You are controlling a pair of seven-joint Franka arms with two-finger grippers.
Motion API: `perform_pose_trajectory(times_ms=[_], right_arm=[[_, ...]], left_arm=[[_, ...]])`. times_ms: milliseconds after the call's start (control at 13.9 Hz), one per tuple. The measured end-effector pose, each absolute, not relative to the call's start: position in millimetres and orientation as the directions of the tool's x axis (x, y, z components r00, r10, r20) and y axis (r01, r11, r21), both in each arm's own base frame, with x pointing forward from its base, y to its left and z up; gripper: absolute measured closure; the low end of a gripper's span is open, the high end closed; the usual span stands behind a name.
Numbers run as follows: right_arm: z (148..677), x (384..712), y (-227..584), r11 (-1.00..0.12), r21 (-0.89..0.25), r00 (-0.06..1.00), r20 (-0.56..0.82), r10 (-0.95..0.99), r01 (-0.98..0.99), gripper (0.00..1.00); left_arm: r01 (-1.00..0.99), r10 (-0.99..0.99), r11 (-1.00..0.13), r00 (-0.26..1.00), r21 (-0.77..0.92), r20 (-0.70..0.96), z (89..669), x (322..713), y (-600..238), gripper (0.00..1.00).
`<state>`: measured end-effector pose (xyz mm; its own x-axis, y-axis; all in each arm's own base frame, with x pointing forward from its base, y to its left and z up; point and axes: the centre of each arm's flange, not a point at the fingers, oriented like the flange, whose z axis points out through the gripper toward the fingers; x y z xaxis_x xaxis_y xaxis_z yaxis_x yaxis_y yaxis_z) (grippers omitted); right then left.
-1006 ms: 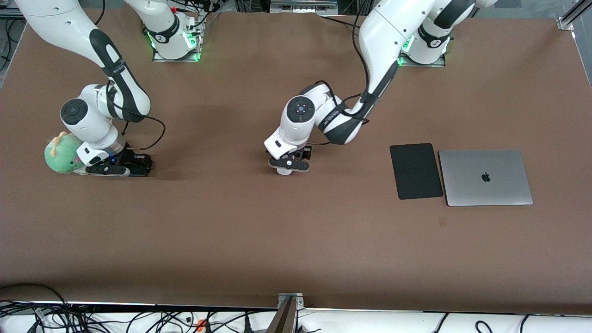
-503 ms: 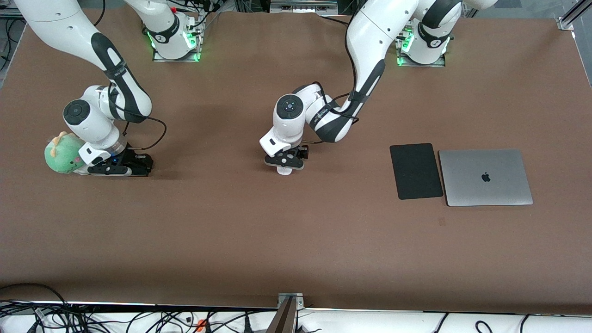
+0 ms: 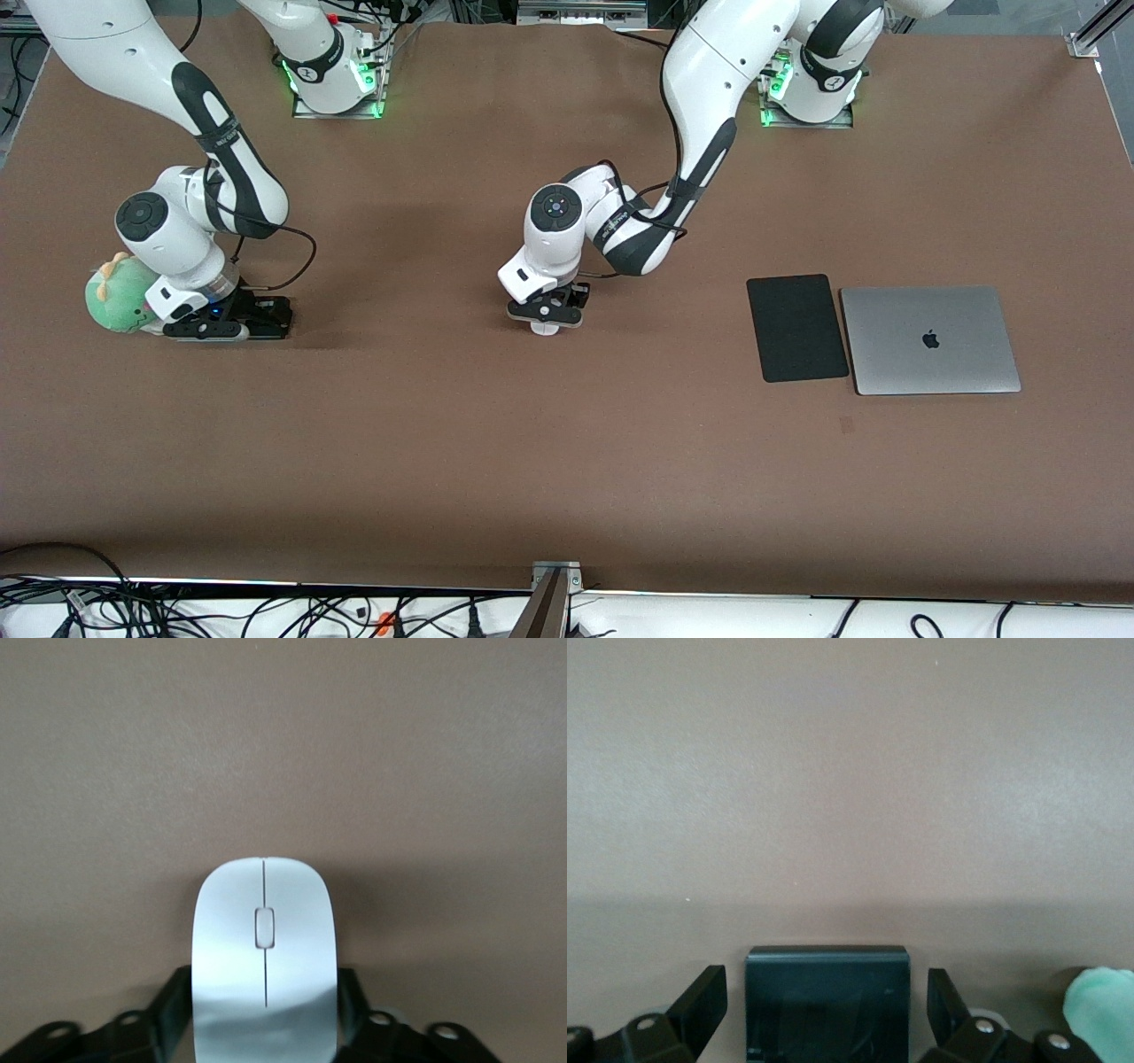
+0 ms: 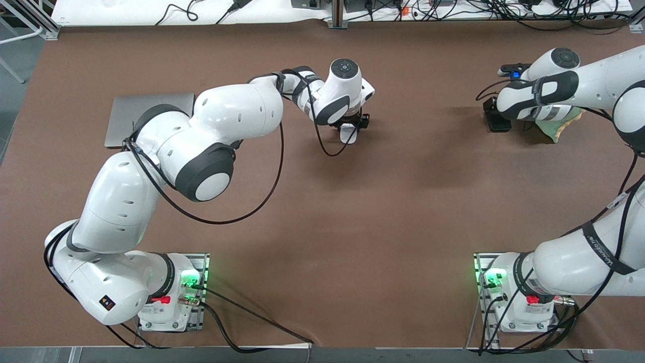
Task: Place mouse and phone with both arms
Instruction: 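Release the phone by the plush while the left gripper carries the mouse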
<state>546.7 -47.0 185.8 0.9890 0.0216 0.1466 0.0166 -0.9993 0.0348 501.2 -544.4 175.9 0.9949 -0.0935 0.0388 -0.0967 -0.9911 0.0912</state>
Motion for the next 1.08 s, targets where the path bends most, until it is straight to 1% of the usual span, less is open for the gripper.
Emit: perform_pose_trajectory(times_ms=[144,359,575,718,862,1077], right_arm=[[209.4,567.9,-46.1,-0.999,0.026,0.997,0.072,0.022,0.021,0.0],[273.8,603.7,-47.6,-1.0,0.005,1.0,-0.022,0.009,0.009,0.0],[341.9,625.4,-46.5,-1.0,-0.022,0.996,-0.084,0.002,0.001,0.0],[387.0,634.6,-45.5,-1.0,-0.031,0.994,-0.108,0.006,0.002,0.0],[433.5,637.5,-43.9,-0.999,-0.04,0.993,-0.12,0.009,0.004,0.0],[498.9,631.5,-42.4,-0.999,-0.043,0.995,-0.103,0.015,0.01,0.0]], left_arm=[[-0.087,-0.083,-0.992,0.995,0.092,0.047,179.1,508.8,-540.1,0.38],[-0.067,-0.062,-0.993,0.996,0.095,0.059,188.8,526.5,-527.3,0.38],[-0.088,-0.088,-0.995,0.996,0.045,0.012,214.2,561.4,-482.6,0.38],[-0.08,-0.081,-0.997,0.996,0.018,-0.038,239.4,587.8,-438.9,0.38],[-0.07,-0.071,-0.997,0.996,0.02,-0.054,261.2,607.6,-396.3,0.38],[-0.052,-0.053,-0.999,0.995,0.005,-0.086,271.5,620.1,-323.3,0.38]])
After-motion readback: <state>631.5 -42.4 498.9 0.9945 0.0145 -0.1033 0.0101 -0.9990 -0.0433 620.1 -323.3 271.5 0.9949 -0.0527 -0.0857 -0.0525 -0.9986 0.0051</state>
